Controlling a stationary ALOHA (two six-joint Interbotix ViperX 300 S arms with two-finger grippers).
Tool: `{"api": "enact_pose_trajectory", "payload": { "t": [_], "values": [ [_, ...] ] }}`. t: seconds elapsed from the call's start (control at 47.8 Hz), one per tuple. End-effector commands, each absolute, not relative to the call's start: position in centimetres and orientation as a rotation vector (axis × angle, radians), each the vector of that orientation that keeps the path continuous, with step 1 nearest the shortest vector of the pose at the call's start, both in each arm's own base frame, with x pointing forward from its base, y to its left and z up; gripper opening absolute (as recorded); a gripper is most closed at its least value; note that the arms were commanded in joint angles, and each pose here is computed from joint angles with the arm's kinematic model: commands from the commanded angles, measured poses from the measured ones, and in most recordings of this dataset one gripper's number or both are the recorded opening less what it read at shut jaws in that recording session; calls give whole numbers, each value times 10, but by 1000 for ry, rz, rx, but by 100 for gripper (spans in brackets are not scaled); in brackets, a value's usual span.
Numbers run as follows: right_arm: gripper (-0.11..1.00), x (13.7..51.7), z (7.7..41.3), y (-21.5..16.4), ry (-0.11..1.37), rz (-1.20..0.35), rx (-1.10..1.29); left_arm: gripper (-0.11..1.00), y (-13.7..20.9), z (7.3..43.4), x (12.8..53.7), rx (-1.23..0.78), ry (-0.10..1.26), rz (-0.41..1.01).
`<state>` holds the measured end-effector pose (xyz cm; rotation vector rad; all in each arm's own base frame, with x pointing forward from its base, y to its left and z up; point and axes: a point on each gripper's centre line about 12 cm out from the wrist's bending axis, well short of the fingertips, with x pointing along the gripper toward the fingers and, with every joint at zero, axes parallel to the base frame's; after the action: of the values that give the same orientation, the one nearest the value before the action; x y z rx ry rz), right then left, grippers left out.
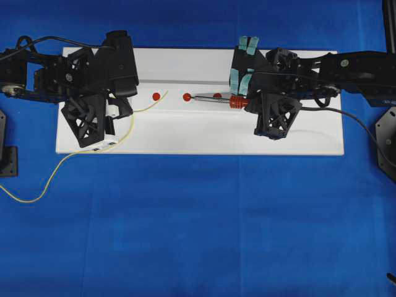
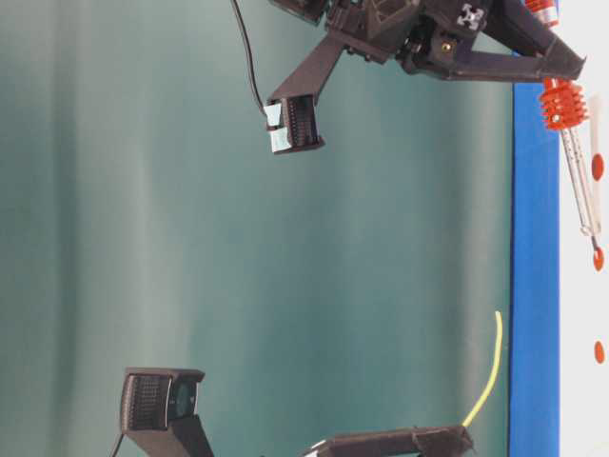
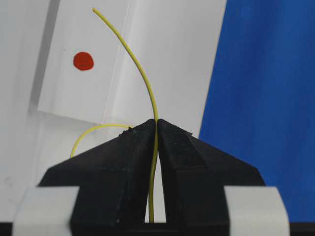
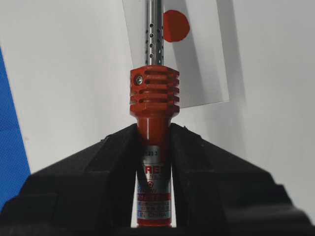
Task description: Touch the tip of the soldering iron to the tip of the solder at the mark.
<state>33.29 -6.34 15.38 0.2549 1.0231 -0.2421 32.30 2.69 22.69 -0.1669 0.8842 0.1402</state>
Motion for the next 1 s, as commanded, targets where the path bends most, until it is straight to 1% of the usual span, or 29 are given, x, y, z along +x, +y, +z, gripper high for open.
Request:
{"api": "enact_pose_trajectory", "payload": {
  "t": [0.0, 0.272, 0.502, 0.774, 0.983],
  "values": [
    [6, 335, 170, -64, 976, -240, 249, 3, 26, 236, 325, -162, 852, 136],
    [6, 301, 188, -57, 922, -240, 251, 3, 26, 235, 325, -165, 855, 136],
    [6, 271, 189, -52, 901, -258, 286, 3, 26, 235, 326, -168, 855, 138],
    [6, 268, 185, -51, 907, -259, 280, 3, 27, 236, 331, -179, 847, 143],
    [6, 272, 185, -53, 909, -261, 273, 3, 26, 234, 352, -176, 841, 135]
  ]
}}
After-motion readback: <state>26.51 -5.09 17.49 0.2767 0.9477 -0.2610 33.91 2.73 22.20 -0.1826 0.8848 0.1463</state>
